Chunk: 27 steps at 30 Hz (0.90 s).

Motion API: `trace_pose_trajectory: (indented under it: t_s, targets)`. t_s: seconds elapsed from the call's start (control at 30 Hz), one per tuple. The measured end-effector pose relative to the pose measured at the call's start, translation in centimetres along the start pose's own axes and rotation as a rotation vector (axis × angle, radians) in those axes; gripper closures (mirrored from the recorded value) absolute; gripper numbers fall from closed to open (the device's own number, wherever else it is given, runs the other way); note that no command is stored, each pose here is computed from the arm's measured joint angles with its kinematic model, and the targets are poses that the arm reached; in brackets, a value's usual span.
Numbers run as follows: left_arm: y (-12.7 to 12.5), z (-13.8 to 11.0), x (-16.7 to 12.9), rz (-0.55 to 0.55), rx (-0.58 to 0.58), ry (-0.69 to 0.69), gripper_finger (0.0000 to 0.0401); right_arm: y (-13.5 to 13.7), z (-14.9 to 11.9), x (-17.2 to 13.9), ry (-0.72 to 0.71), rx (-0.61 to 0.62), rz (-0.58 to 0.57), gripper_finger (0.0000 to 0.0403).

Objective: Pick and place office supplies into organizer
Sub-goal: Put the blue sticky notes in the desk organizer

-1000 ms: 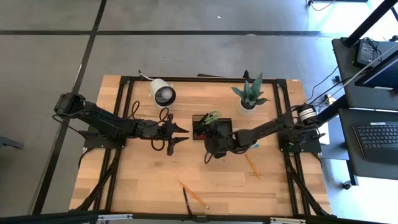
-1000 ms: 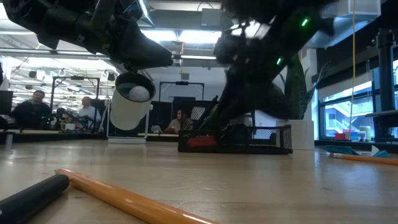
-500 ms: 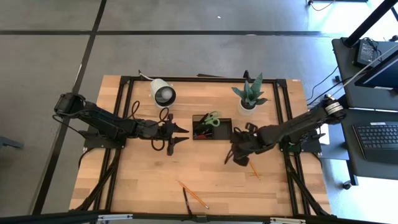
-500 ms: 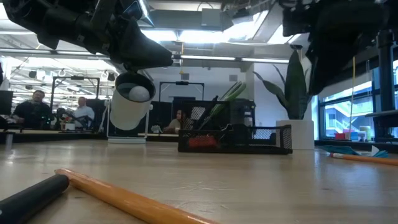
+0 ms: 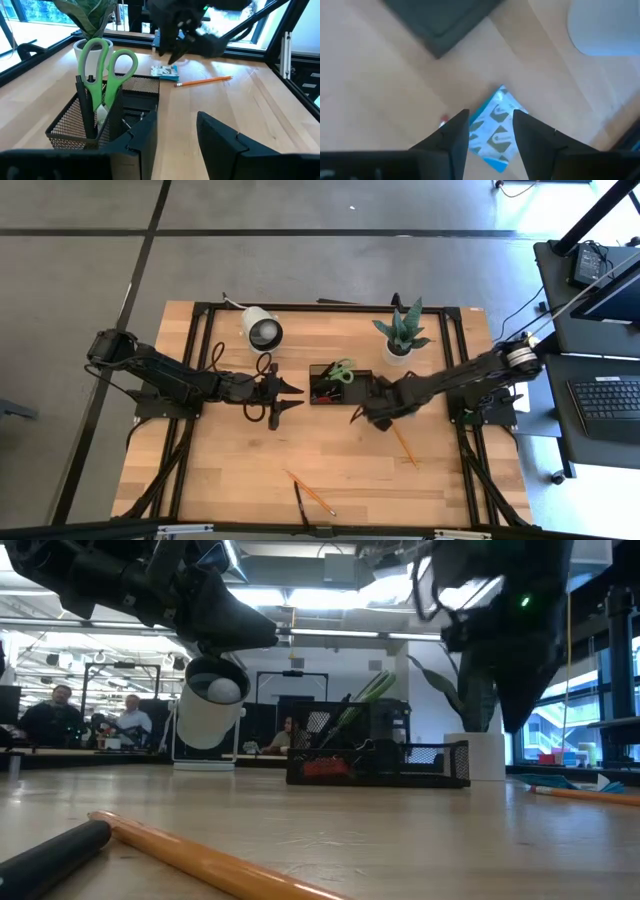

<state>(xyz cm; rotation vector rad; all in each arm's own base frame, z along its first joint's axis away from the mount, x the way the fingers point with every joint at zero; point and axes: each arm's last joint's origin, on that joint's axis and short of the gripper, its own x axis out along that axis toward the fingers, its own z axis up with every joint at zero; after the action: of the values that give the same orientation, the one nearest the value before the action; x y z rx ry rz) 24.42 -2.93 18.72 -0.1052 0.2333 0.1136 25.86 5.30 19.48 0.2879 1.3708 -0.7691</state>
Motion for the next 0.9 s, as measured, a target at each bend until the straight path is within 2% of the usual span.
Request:
trace_pose_trajectory:
  t_s: [0.17,0.57,0.9]
  targets:
    - [0.0,0.0,0.0,-0.002,0.0,0.001,0.0271,0.7,0.2,1.7,0.041,0.064,-0.058,0.0249]
    - [0.0,-0.1,0.0,-0.001,0.002,0.008,0.0271,2.0,0.2,4.7,0.103,0.036,-0.148,0.0249]
    - [0.0,-0.1,0.0,0.0,0.003,0.015,0.0271,2.5,0.1,5.7,0.116,0.026,-0.168,0.0249]
